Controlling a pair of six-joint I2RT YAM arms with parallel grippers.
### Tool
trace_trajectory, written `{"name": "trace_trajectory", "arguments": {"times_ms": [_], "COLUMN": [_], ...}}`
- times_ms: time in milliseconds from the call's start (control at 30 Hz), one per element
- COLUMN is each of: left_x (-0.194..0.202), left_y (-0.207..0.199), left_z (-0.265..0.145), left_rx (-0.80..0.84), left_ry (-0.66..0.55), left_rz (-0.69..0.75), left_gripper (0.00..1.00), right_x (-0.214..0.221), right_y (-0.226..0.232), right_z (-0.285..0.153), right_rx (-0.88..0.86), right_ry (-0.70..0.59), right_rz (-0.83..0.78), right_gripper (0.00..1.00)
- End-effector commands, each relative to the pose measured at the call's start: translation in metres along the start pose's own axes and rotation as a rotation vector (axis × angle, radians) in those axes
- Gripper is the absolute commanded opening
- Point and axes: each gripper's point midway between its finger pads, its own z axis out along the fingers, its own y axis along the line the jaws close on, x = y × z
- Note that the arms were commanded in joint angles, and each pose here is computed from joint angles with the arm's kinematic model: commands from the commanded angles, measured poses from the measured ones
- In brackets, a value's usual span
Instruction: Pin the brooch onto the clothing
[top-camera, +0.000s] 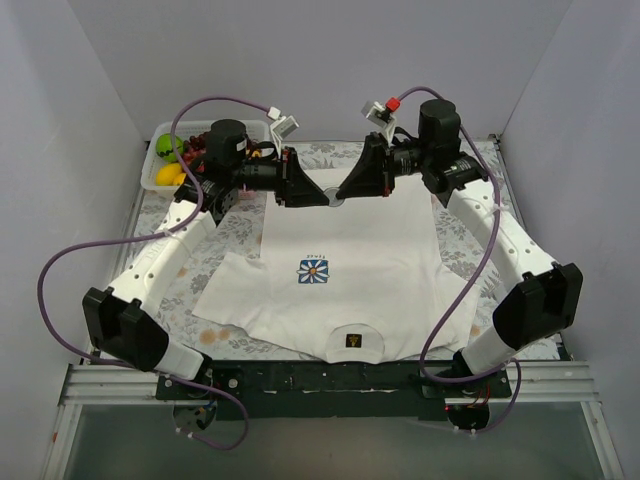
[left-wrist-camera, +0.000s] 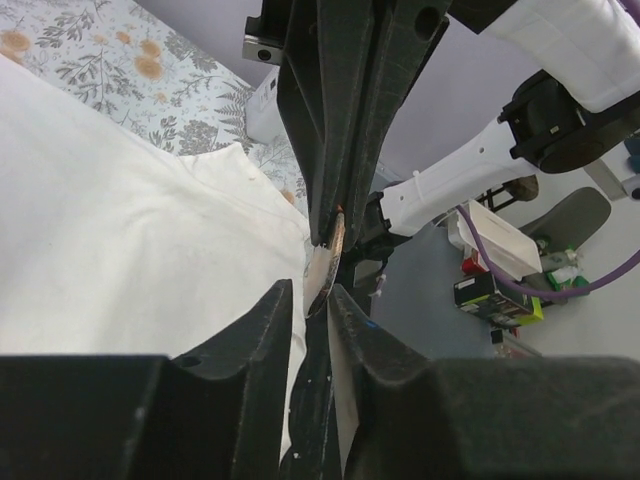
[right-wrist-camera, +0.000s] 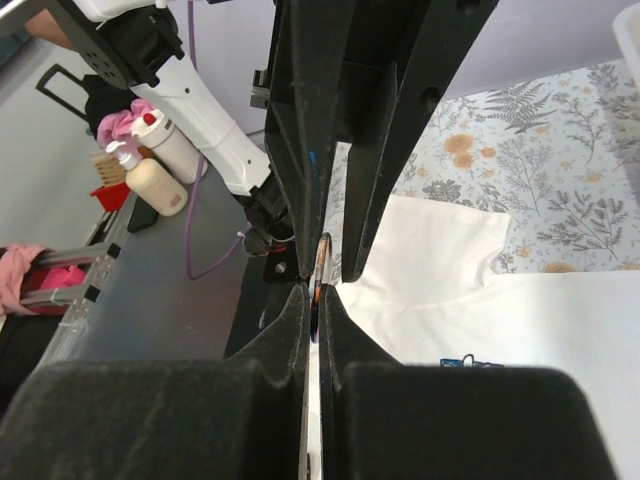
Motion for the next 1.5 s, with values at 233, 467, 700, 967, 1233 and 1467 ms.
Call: {"name": "trace_trajectory", "arguments": {"times_ms": [233, 467, 700, 967, 1233, 1467], "left_x": [-0.02, -0.04, -0.05, -0.054, -0.051, -0.048], "left_y": [0.001, -0.005, -0.017, -0.025, -0.036, -0.037], "left_z": [-0.003, -0.015, -0.028, -0.027, -0.024, -0.023], "left_rx": [-0.05, -0.144, -0.149, -0.104, -0.043, -0.03], "left_ry": [-0.072, -0.224, -0.394, -0.409, -0.382, -0.369], "left_rz": [0.042, 0.097, 0.12, 0.116, 0.133, 0.136], "left_gripper": [0.0, 0.0, 0.0, 0.0, 0.0, 0.0], "right_x": [-0.008, -0.057, -0.079, -0.055, -0.059, -0.061], "right_y": [-0.008, -0.023, 0.026, 0.022, 0.018, 0.022], "right_z": [-0.005, -0.034, -0.053, -0.021, -0.013, -0.007], "right_rx": [0.145, 0.524, 0.574, 0.374, 0.313, 0.249], "right_ry": [0.033, -0.097, -0.387, -0.352, -0.37, -0.394], "right_rz": [-0.04, -0.204, -0.335, -0.192, -0.174, -0.16], "right_gripper": [0.01, 0.55, 0.88, 0.87, 0.74, 0.63]}}
